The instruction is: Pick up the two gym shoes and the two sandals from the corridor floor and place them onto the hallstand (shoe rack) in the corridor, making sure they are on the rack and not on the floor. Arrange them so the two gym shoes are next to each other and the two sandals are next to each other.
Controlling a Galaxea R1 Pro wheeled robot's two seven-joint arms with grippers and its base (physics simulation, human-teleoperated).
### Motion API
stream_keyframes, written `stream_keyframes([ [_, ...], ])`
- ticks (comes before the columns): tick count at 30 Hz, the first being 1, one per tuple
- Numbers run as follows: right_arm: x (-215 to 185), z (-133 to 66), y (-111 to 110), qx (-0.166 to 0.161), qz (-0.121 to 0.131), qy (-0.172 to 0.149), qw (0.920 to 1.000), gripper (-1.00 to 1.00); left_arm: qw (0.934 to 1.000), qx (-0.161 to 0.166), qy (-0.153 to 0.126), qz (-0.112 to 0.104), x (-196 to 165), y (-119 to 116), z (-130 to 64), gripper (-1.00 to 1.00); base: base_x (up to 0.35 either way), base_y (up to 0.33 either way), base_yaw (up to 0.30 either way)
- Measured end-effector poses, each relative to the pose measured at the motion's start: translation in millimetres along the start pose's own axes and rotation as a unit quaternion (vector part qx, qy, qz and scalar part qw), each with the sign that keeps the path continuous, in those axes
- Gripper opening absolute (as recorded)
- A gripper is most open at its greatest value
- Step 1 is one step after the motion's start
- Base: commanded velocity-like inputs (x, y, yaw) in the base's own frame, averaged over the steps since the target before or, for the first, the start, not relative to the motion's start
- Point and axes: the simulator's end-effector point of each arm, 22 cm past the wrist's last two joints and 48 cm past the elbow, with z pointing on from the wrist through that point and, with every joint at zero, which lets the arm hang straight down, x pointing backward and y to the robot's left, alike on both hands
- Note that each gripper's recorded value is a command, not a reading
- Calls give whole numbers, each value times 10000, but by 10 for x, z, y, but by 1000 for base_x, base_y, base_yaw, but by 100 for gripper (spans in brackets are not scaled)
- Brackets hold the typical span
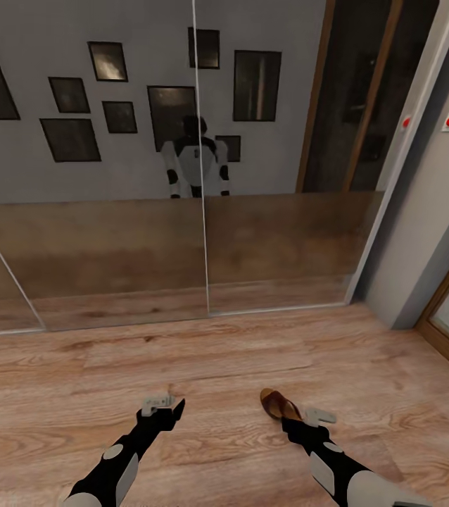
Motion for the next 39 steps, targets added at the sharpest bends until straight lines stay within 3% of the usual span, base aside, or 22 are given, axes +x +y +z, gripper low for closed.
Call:
stream_keyframes([
  [39, 18, 7, -3, 3, -1, 17, 10000, 100, 10000, -2, 15, -4, 18, 4, 4, 100, -18, -326, 278],
])
